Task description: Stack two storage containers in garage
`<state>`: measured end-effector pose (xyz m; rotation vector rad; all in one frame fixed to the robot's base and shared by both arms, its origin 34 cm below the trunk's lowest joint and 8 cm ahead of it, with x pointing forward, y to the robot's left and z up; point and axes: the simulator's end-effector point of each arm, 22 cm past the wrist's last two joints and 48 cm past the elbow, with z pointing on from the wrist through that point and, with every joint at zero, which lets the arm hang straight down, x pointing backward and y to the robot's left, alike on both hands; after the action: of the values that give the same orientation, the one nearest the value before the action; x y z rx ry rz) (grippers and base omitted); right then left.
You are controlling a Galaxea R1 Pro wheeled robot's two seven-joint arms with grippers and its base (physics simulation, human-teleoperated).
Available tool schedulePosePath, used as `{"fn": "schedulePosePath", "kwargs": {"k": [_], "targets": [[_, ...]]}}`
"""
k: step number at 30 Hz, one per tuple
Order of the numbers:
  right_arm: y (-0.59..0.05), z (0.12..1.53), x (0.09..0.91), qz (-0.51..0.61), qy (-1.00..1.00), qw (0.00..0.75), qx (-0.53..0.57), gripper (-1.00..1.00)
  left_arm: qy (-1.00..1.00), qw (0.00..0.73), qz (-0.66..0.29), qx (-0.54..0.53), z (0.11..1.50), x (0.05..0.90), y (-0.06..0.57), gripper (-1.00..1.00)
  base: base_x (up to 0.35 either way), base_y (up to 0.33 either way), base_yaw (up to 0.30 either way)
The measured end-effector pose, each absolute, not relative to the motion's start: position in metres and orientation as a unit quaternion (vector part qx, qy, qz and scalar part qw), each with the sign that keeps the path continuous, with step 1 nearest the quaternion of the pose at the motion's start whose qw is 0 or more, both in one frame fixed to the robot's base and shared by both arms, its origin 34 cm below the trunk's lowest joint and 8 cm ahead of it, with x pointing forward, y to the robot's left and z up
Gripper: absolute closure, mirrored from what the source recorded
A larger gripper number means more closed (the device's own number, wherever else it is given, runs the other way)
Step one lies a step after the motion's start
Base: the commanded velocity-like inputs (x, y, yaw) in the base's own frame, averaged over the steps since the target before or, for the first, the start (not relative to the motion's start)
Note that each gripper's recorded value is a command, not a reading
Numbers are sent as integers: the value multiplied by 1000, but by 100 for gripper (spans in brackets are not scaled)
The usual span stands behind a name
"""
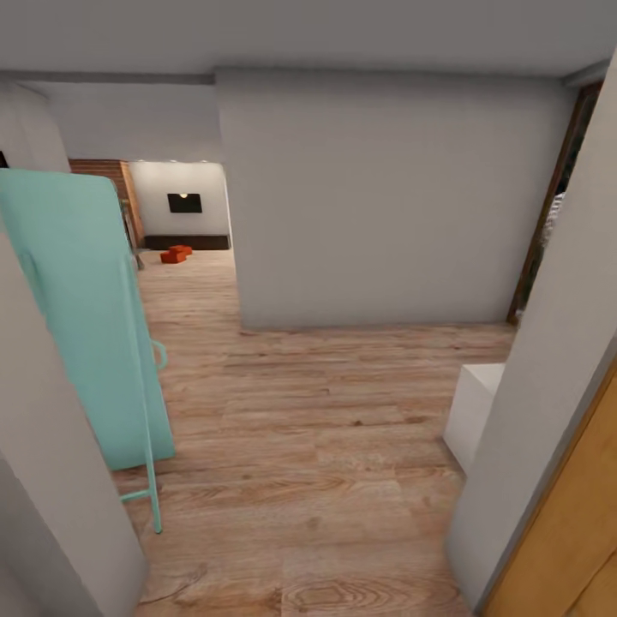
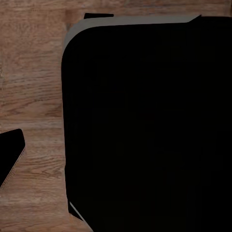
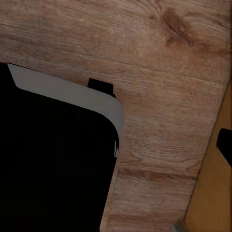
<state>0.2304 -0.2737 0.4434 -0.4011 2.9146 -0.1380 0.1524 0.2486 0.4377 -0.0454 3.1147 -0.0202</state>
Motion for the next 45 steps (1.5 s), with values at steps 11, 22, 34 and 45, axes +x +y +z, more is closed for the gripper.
{"fn": "schedulePosePath", "kwargs": {"k": [11,22,34,45], "targets": [[-274,443,231,-46,985,99,-134,-100,1000,13,-7,-14,438,152,249,-100,322,0,0],[-273,444,231,-46,985,100,-135,-100,1000,13,-6,-15,438,152,249,-100,322,0,0],[-273,444,231,-46,985,100,-137,-100,1000,13,-6,-15,438,152,249,-100,322,0,0],[-273,444,231,-46,984,100,-137,-100,1000,13,-6,-15,438,152,249,-100,322,0,0]]}}
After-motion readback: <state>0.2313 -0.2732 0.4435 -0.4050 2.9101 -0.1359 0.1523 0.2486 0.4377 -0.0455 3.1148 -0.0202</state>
